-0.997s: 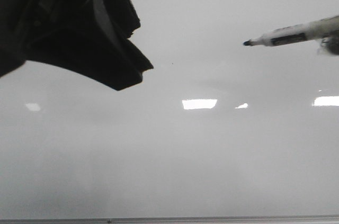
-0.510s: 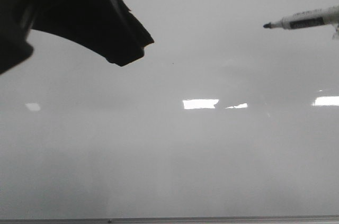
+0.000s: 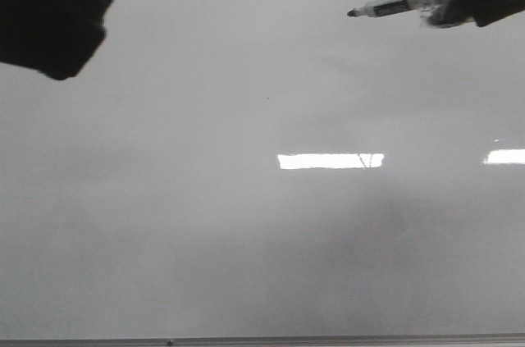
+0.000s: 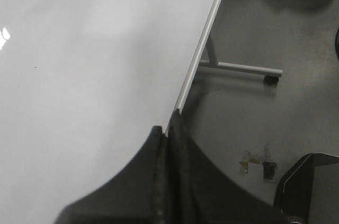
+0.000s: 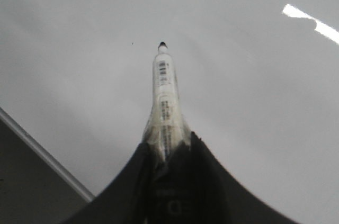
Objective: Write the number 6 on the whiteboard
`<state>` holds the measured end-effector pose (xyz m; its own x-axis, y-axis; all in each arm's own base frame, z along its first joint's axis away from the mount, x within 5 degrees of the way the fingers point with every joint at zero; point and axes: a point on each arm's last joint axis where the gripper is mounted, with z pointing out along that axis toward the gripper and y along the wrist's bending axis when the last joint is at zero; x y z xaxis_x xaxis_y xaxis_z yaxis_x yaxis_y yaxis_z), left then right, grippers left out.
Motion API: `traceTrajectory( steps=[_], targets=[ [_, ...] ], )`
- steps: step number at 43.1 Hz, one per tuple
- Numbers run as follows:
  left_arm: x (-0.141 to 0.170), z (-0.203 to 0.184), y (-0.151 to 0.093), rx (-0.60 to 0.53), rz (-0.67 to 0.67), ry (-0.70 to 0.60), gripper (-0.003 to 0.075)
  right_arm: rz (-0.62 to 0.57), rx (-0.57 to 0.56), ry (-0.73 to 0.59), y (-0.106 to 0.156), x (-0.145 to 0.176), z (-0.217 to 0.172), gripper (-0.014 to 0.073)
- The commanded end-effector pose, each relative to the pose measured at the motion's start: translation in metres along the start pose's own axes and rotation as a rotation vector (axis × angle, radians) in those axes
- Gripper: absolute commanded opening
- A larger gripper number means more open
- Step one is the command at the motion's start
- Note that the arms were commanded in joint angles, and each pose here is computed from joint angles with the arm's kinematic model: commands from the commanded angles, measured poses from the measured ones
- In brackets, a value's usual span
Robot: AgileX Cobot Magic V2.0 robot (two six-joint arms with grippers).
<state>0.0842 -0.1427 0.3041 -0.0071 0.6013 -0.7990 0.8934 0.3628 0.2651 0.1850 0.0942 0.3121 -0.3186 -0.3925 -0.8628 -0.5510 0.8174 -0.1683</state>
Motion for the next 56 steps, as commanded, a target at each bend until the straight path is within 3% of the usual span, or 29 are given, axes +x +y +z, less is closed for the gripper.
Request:
traceTrajectory(
  steps=[1, 21, 41, 56],
  targets=[
    [-0.005, -0.015, 0.000, -0.018, -0.037, -0.136, -0.0020, 0.029, 0.045, -0.135, -0.009, -0.031, 0.011, -0.0062],
    [0.004, -0.023, -0.002, -0.022, -0.039, -0.154, -0.0020, 0.067, 0.060, -0.157, -0.022, -0.067, 0.080, -0.0062],
    [0.004, -0.023, -0.002, -0.022, -0.039, -0.154, -0.0020, -0.032, -0.134, 0.160, 0.024, -0.032, 0.120, -0.0060],
    [0.004, -0.023, -0.002, -0.022, -0.039, -0.154, -0.0020, 0.036, -0.048, 0.124, -0.005, -0.032, 0.105, -0.0060]
  ],
)
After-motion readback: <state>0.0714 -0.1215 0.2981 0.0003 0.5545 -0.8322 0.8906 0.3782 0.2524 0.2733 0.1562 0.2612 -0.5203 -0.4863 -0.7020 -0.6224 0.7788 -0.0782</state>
